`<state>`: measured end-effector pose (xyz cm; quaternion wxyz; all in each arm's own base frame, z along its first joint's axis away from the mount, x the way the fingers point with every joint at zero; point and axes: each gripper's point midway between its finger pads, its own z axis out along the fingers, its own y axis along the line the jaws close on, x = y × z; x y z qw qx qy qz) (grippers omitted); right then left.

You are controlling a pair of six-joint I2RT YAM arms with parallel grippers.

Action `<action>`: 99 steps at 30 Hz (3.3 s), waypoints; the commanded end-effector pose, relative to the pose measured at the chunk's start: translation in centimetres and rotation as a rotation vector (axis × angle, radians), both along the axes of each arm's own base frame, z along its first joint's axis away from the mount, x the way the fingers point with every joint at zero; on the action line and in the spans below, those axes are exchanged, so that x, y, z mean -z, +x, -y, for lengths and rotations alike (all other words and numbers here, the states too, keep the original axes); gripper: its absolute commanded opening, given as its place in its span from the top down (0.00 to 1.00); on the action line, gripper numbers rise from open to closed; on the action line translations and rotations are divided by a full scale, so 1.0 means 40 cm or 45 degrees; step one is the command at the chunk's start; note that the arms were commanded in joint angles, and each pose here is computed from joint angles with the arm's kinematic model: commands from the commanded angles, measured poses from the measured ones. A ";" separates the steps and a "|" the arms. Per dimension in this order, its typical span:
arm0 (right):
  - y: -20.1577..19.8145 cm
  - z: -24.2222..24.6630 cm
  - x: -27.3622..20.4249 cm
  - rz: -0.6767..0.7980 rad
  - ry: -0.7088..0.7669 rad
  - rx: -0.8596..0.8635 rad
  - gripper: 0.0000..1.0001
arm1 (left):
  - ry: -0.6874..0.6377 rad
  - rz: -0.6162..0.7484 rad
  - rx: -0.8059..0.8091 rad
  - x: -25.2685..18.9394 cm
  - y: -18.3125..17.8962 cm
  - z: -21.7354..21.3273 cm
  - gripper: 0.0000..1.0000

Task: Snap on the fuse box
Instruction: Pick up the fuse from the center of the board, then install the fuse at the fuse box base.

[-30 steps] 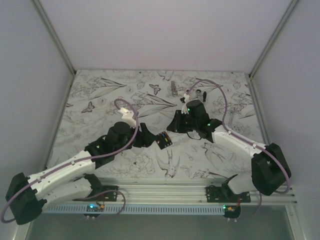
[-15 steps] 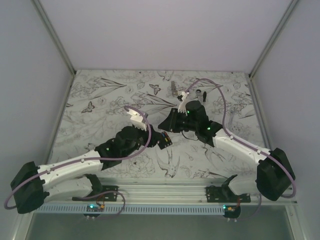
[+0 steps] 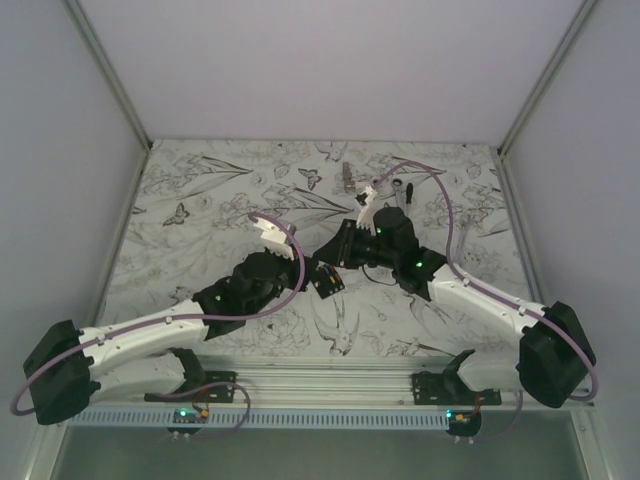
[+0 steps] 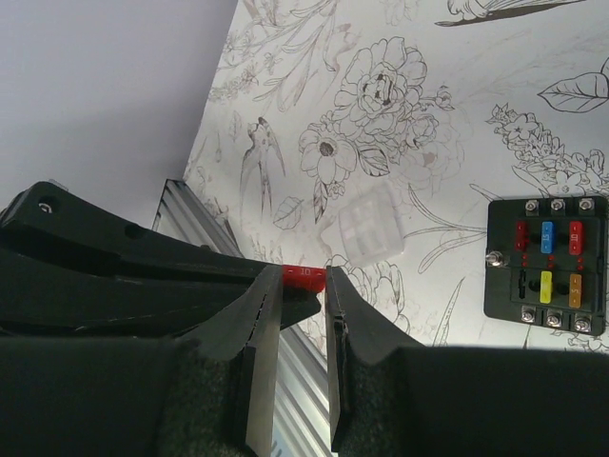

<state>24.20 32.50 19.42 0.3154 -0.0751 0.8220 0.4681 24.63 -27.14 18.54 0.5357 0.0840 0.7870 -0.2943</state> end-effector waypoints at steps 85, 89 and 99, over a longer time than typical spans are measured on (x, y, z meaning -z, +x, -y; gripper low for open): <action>-0.106 0.116 -0.056 0.546 -0.473 -0.290 1.00 | 0.057 0.131 0.395 -0.135 -0.131 -0.046 0.46; -0.089 0.110 -0.037 0.485 -0.587 -0.184 1.00 | 0.122 0.087 0.120 -0.112 -0.065 -0.127 0.30; -0.098 0.075 -0.003 0.400 -0.764 -0.094 1.00 | 0.169 -0.236 -0.167 0.044 0.033 -0.207 0.09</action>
